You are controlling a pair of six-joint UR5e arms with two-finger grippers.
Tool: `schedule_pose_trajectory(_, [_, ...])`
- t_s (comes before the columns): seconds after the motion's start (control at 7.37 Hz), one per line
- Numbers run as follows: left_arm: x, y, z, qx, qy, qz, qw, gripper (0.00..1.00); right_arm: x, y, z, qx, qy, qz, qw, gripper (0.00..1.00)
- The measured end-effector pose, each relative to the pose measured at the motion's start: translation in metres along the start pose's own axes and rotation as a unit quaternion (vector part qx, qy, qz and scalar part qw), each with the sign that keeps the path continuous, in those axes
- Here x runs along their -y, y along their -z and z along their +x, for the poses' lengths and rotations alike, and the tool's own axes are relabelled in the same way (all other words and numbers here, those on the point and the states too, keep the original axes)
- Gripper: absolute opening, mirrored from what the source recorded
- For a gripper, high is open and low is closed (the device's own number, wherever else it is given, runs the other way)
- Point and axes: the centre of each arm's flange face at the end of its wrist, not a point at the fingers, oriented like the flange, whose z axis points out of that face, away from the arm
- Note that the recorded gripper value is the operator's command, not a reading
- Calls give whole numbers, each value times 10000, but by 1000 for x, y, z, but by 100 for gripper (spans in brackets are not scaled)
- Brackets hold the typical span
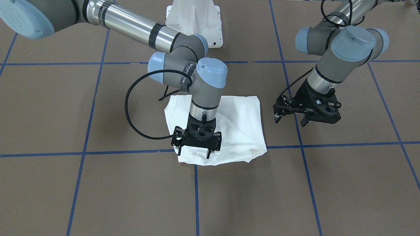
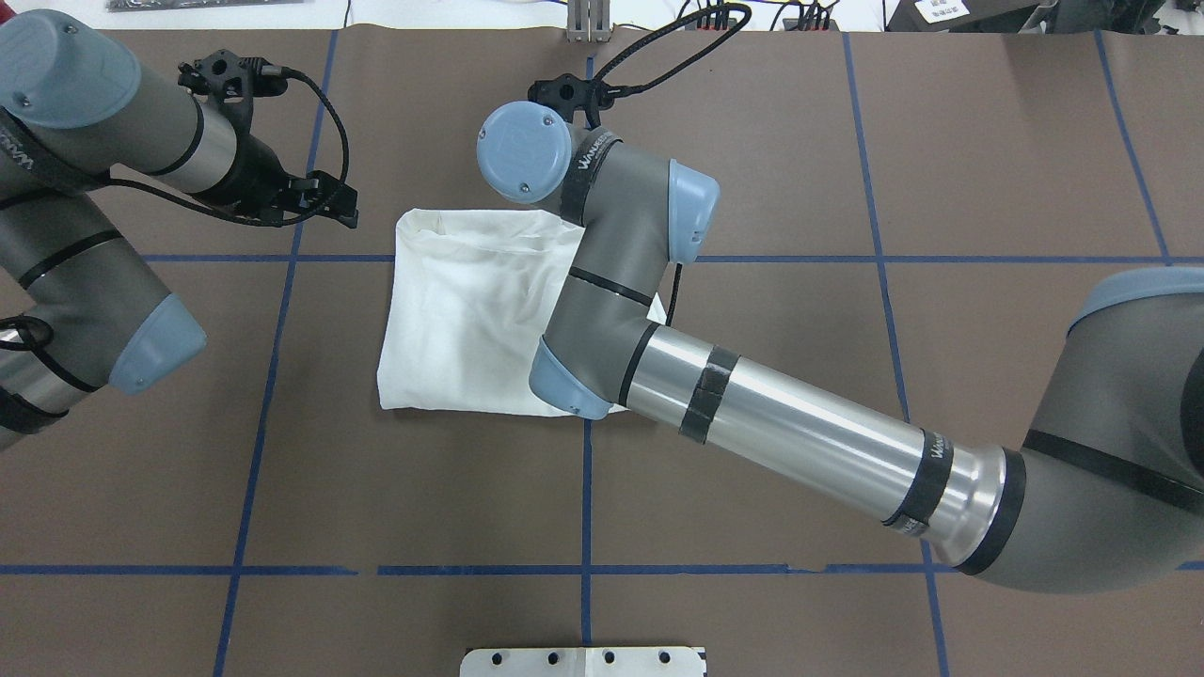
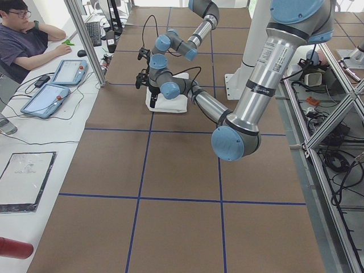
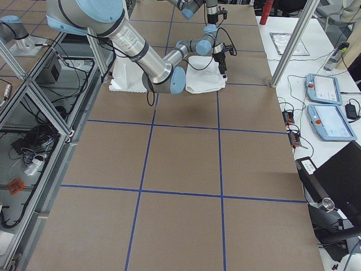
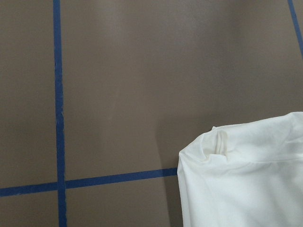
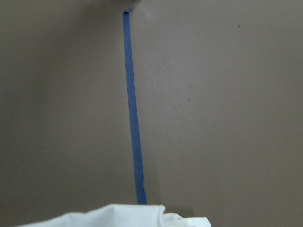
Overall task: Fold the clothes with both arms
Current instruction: 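Press and smooth the folded bundle with the right gripper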
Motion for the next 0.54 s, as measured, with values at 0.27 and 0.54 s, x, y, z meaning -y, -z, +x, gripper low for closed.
schedule_pose_trajectory(0.27, [0, 2, 1, -15, 10, 12, 10000, 100, -22, -24, 5, -347, 246, 88, 9991, 100])
schedule_pose_trajectory(0.54, [-1, 5, 3, -37, 20, 30, 10000, 100, -22, -49, 16, -720, 480, 338, 9957, 100])
